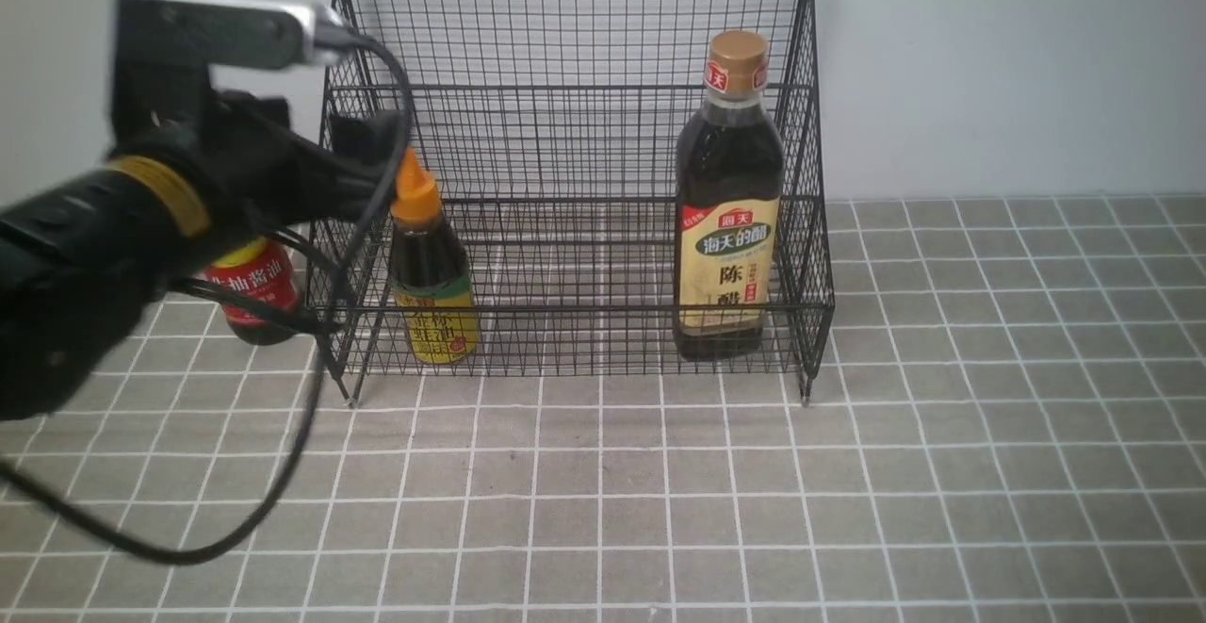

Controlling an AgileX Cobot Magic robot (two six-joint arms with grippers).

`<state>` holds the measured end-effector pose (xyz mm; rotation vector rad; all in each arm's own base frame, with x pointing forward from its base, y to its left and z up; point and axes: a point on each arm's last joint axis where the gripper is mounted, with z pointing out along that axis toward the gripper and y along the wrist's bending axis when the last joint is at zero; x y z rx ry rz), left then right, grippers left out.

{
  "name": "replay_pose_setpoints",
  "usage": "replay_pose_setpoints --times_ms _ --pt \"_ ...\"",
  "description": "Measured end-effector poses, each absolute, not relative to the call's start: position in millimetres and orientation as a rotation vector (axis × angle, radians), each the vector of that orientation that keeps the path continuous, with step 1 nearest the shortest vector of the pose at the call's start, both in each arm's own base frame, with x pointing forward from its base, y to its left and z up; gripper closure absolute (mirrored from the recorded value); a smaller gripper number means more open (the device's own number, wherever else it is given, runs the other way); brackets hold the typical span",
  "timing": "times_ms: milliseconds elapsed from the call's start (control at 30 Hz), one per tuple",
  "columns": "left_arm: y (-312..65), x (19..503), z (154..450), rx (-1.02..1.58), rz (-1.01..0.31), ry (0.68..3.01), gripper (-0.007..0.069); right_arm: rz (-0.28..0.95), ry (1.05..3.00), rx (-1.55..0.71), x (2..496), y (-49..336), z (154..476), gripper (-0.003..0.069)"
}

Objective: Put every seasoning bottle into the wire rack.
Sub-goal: Use the left arm to grab the condiment bottle closest to it

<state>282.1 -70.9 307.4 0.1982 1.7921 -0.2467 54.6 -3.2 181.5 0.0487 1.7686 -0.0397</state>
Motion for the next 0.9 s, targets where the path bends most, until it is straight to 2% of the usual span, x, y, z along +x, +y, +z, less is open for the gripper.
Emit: replay_pose_setpoints --times_ms 167,233,267,333,367,467,600,667,800,867,900 --pt "-47.6 269.7 320.1 0.117 -0.192 1.822 0.0134 -0.04 1.769 0.049 54.6 -3.2 181.5 0.0672" --pt "-24.7 270.9 321.6 0.008 -0.138 1.826 0.0277 -0.04 1.769 0.049 54.6 -3.2 181.5 0.0672" --pt "-20.1 271.4 322.1 -0.009 -0.128 1.819 0.0319 -0.04 1.769 0.049 54.6 -3.2 181.5 0.0672" --pt "-11.5 272.4 324.4 -0.035 -0.111 1.793 0.0367 -0.04 1.769 0.049 54.6 -3.2 181.5 0.0672" --pt "-1.4 273.8 327.3 -0.057 -0.088 1.754 0.0429 -0.04 1.769 0.048 54.6 -3.2 181.5 0.0672" --pt "10.0 277.2 332.9 -0.045 -0.055 1.668 0.0475 -0.04 1.769 0.048 54.6 -3.2 181.5 0.0672" --pt "13.3 286.4 328.4 -0.024 -0.052 1.628 0.044 -0.04 1.769 0.048 54.6 -3.2 181.5 0.0672" --pt "12.9 293.9 321.0 -0.017 -0.063 1.629 0.0388 -0.04 1.769 0.048 54.6 -3.2 181.5 0.0672" --pt "12.2 311.2 301.6 0.007 -0.074 1.633 0.0232 -0.04 1.769 0.048 54.6 -3.2 181.5 0.0672" --pt "12.3 315.8 295.9 0.016 -0.07 1.632 0.019 -0.04 1.769 0.048 54.6 -3.2 181.5 0.0672" --pt "13.4 324.7 283.9 0.01 -0.069 1.634 0.0136 -0.04 1.769 0.048 54.6 -3.2 181.5 0.0673"
